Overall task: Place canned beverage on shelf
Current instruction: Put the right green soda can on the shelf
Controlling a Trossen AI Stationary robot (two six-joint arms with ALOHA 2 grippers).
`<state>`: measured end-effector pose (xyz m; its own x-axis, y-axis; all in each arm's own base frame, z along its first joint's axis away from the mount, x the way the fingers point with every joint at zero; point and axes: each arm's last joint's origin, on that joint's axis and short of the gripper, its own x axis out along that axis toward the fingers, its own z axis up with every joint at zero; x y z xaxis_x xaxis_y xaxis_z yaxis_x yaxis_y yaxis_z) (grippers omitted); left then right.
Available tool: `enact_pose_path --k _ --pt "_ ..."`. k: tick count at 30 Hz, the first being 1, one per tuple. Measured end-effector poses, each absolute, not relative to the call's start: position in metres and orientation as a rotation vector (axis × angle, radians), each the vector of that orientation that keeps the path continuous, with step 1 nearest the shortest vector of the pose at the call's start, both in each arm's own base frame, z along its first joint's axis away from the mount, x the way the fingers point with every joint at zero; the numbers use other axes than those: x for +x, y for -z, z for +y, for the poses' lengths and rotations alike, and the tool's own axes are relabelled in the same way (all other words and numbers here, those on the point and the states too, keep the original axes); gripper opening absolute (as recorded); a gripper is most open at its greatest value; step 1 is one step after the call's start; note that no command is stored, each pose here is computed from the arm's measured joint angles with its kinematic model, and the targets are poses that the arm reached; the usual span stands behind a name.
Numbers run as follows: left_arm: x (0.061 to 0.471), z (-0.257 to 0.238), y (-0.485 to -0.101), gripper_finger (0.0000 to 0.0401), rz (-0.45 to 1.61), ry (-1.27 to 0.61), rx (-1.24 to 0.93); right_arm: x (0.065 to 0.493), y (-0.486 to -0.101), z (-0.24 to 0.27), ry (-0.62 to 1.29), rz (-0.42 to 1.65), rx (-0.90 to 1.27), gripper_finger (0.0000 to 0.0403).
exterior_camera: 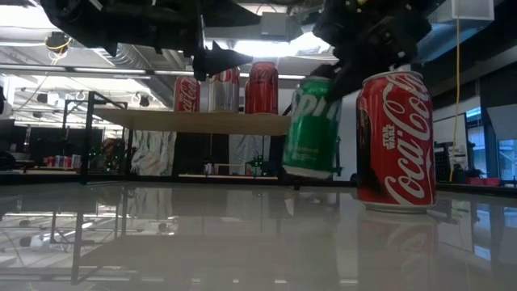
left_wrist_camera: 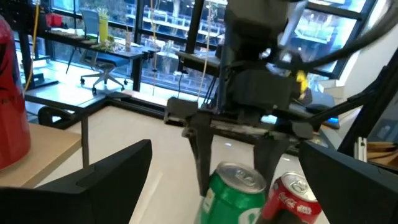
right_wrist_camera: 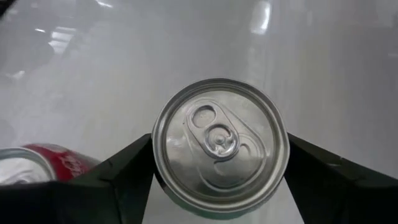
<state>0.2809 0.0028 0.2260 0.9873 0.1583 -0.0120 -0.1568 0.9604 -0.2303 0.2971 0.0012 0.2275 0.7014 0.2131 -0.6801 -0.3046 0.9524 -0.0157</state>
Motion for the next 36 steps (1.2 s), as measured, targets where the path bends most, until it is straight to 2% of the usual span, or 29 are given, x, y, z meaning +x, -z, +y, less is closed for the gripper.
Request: enact_pose_path --k 12,26,36 --pt "0.281 0.005 -0.227 0.0396 -0.015 -0.168 -0.233 0.311 -0.258 -0.015 -0.375 0.693 -0.257 0.0297" --pt "0.281 0.004 -0.226 0.0396 -0.007 -0.133 -0.237 0.351 -0.240 -0.019 -0.450 0.846 -0.309 0.0298" --pt "0.281 -0.002 -0.226 0.0396 0.004 -0.094 -0.260 0.362 -0.221 -0.020 -0.503 0.888 -0.367 0.0302"
